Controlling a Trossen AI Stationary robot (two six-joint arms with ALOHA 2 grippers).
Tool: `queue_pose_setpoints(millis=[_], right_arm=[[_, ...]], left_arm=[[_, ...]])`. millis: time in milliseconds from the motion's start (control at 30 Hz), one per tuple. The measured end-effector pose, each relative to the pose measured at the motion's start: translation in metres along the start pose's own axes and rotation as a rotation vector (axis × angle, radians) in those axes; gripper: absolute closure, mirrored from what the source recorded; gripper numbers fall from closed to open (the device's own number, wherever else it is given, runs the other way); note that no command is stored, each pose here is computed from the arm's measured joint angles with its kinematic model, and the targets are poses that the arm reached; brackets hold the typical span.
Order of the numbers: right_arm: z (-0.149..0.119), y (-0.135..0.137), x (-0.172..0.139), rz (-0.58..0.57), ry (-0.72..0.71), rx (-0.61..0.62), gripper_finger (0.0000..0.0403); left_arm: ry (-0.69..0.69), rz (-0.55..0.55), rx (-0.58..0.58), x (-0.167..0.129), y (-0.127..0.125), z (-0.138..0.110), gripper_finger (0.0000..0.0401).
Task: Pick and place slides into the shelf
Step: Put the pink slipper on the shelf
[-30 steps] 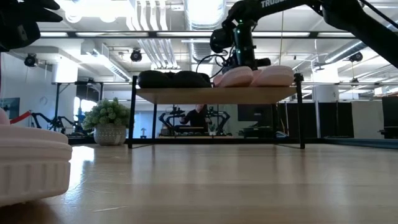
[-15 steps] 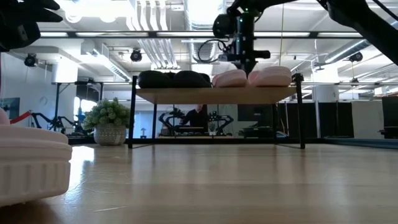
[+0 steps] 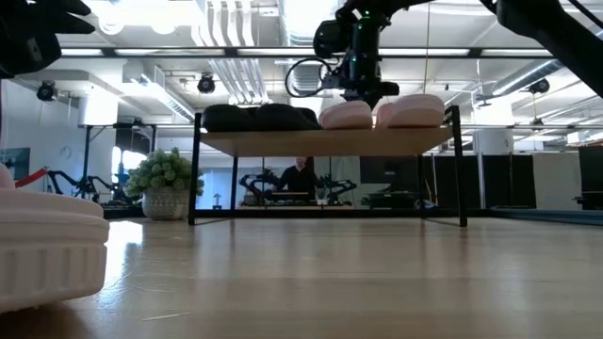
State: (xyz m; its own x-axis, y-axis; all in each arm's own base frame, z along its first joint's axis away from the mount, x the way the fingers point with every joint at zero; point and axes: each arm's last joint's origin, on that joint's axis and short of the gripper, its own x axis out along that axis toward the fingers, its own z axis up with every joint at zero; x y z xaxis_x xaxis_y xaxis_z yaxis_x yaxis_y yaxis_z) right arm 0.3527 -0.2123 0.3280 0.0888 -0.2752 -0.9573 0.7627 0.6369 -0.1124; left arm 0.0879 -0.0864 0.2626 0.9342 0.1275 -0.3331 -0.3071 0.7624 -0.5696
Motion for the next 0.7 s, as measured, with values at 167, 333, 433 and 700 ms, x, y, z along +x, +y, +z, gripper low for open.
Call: queue_pose_setpoints(millis=[167, 333, 433, 700], right_arm=[[-0.002, 0.009, -0.003, 0.017, -0.01, -0.07, 0.039], [0.002, 0.007, -0.004, -0.103, -0.081, -0.031, 0.039], [0.003, 0.003, -0.008, -0.188, -0.128, 0.001, 0.039], [0.016, -0.026, -0.006, -0.236, -0.192, 0.116, 0.039]], left_arm=[[0.0, 0.0, 0.0, 0.0, 0.0, 0.0, 0.0331], [0.0, -0.001, -0.003, 0.0, 0.0, 0.0, 0.0331], [0.0, -0.002, -0.005, 0.0, 0.0, 0.0, 0.0331], [0.0, -0.002, -0.005, 0.0, 0.0, 0.0, 0.0331]])
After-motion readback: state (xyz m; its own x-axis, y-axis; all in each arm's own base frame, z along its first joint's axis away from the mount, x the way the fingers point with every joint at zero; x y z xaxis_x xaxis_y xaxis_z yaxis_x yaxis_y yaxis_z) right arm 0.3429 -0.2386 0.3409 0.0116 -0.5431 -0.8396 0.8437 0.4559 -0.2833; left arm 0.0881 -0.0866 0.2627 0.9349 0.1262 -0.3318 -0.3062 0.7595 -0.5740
